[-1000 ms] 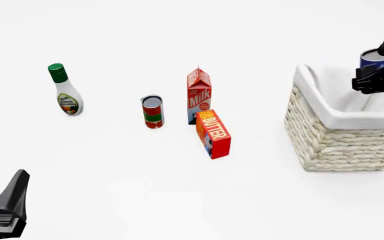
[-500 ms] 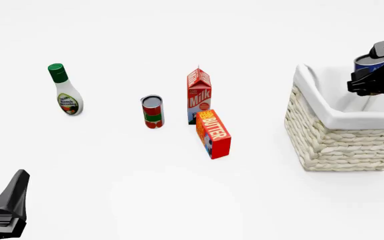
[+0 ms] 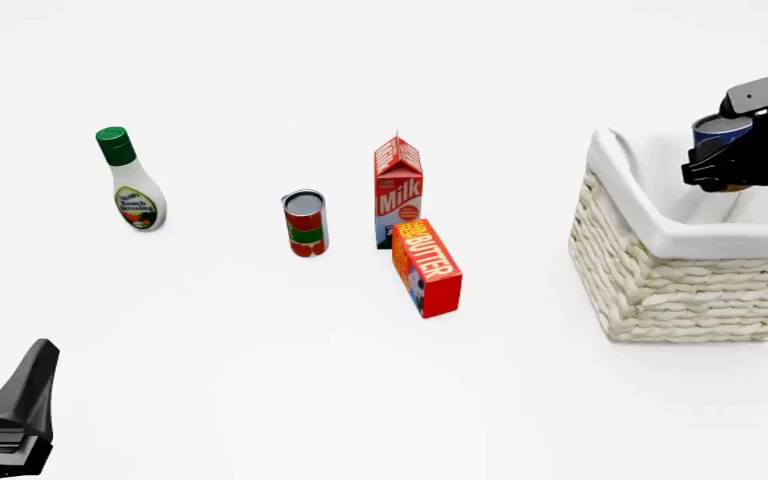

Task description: Pick the alphabet soup and place it in the basket.

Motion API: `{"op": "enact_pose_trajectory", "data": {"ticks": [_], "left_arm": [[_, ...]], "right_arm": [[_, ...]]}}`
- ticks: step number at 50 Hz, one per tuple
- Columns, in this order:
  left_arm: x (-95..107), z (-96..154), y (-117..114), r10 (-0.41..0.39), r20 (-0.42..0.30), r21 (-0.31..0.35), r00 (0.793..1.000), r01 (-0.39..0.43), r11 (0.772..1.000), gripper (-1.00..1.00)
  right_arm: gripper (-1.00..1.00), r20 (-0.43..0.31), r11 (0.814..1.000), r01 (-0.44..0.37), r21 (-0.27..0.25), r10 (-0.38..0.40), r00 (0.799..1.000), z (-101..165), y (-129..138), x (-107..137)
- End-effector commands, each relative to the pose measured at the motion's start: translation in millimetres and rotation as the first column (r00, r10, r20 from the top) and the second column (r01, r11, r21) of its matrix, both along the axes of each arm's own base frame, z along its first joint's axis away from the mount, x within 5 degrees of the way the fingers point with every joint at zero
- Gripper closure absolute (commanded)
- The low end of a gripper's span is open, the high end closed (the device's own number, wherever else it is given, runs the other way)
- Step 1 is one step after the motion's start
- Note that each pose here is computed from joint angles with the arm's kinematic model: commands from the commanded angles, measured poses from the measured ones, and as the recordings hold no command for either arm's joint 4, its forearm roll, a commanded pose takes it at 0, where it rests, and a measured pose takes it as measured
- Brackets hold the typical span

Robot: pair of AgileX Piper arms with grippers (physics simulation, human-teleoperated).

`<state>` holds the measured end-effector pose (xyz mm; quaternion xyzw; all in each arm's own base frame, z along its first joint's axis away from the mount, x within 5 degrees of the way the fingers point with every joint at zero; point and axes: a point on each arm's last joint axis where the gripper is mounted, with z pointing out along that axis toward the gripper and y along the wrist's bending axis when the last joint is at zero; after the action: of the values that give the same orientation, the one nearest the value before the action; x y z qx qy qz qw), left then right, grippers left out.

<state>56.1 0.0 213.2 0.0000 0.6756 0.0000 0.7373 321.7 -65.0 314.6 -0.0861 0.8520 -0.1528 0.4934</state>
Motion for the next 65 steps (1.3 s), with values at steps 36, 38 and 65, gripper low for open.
{"op": "enact_pose_trajectory", "data": {"ticks": [36, 38, 65], "left_arm": [[0, 0, 0, 0.0, 0.0, 0.0, 1.0, 0.0, 1.0, -1.0], [0, 0, 0, 0.0, 0.0, 0.0, 1.0, 0.0, 1.0, -1.0], [0, 0, 0, 0.0, 0.0, 0.0, 1.0, 0.0, 1.0, -1.0]], "right_arm": [[1.0, -0.062, 1.0, 0.001, 0.007, -0.001, 0.998, -22, -4, 14], [1.0, -0.064, 1.0, 0.001, 0.008, -0.001, 0.998, -24, -5, 15], [1.0, -0.086, 1.0, 0.005, 0.017, -0.004, 0.996, -38, -7, 24]]}}
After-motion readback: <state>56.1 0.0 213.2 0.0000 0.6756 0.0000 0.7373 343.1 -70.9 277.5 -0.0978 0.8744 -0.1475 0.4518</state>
